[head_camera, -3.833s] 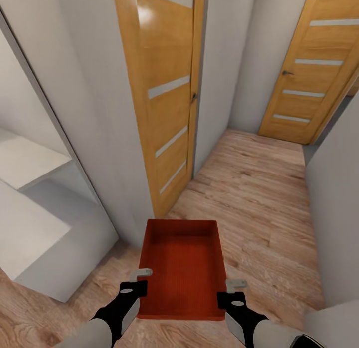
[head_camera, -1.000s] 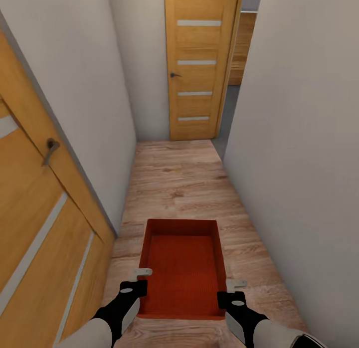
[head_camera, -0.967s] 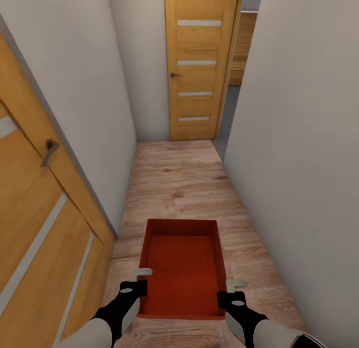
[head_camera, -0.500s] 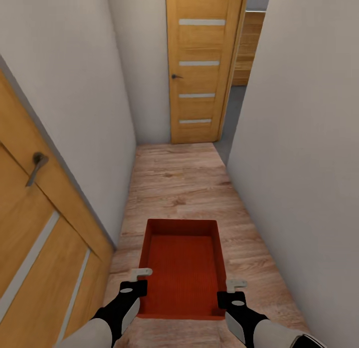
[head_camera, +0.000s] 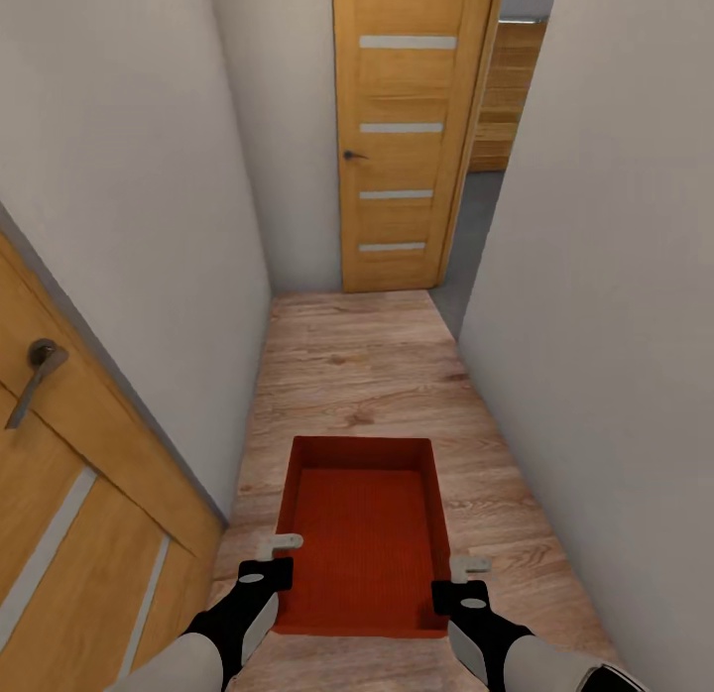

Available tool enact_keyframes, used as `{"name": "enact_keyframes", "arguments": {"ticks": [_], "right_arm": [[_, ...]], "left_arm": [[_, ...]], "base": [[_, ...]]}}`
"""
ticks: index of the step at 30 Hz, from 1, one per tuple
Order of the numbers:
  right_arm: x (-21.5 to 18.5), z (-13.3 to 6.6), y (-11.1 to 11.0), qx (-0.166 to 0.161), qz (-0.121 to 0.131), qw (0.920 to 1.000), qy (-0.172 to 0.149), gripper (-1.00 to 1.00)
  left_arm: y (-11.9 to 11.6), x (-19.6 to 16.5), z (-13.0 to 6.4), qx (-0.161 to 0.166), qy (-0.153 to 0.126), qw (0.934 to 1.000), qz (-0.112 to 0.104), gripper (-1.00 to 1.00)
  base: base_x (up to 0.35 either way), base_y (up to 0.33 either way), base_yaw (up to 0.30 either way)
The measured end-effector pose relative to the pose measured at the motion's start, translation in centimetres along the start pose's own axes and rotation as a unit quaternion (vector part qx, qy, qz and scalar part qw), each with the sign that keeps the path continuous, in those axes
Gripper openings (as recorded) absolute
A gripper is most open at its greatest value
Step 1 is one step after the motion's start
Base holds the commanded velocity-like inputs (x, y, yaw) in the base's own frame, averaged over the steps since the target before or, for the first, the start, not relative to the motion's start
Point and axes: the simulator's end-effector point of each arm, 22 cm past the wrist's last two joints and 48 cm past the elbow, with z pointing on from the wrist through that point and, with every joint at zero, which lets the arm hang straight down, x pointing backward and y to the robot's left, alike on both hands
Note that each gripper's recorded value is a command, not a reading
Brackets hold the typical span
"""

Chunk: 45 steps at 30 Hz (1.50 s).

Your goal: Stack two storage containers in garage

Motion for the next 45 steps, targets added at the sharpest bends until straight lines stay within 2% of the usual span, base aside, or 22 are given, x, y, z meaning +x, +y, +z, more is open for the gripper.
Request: {"name": "enact_keyframes", "arguments": {"ticks": [45], "right_arm": [[-0.07,0.01,-0.03,0.000,0.000,1.0000,-0.001,-1.00]], "left_arm": [[-0.02,-0.02,-0.01,0.000,-0.001,1.0000,0.000,-1.00]], "base": [[0.322,0.003,0.000]]}}
